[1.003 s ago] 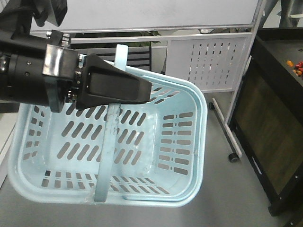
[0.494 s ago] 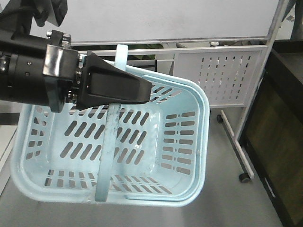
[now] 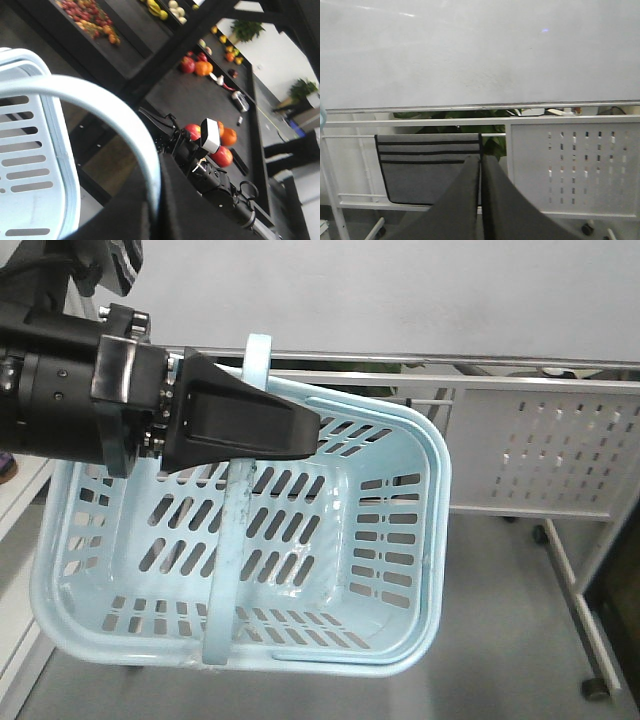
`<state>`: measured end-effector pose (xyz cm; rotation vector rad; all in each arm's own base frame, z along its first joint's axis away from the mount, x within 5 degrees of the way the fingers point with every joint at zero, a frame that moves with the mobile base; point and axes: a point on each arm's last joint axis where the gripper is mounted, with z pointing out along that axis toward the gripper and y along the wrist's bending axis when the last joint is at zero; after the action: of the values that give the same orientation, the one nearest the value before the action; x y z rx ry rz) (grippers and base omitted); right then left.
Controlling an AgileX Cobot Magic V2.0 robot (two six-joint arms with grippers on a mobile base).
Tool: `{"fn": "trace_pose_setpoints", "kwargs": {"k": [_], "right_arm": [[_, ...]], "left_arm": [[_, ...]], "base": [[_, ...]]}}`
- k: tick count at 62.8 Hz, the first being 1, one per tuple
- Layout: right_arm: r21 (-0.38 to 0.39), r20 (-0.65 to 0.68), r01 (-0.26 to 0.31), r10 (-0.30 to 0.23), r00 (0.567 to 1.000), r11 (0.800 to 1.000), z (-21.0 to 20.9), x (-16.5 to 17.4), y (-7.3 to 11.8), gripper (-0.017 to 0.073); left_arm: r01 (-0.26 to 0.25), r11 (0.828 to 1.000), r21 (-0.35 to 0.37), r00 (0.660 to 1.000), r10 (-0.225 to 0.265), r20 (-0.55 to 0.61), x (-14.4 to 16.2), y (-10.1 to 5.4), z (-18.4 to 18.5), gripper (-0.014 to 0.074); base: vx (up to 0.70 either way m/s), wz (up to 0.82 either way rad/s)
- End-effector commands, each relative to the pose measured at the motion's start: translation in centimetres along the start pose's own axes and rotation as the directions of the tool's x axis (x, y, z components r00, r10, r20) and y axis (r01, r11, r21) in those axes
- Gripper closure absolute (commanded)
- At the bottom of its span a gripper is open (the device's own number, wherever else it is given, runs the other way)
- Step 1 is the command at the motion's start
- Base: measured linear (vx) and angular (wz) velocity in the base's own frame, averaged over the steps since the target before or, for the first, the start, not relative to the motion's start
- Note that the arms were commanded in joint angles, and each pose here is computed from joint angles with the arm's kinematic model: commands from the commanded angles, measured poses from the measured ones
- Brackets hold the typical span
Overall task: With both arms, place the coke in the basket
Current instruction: 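Carry the basket in the left gripper while driving to the snack shelves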
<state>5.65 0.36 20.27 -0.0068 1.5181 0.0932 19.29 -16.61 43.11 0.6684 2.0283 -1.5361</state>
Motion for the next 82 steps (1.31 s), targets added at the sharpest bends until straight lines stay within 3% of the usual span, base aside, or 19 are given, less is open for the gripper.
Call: {"fn": "trace_pose_setpoints", "kwargs": {"k": [1, 82], "right_arm": [[0.002, 0.078, 0.011, -0.011, 0.997, 1.000, -0.10, -0.50, -0.02, 0.0561], [0.002, 0.078, 0.011, -0.011, 0.997, 1.000, -0.10, -0.50, -0.02, 0.0561]], "left_arm": [[-0.022, 0.997, 0.069, 0.997, 0.017, 0.076, -0.61, -2.10, -0.73, 0.0600], [-0.022, 0.997, 0.068, 0.997, 0.017, 0.077, -0.61, -2.10, -0.73, 0.0600]], "base": [[0.22, 0.46], [0.15, 0.56]]}}
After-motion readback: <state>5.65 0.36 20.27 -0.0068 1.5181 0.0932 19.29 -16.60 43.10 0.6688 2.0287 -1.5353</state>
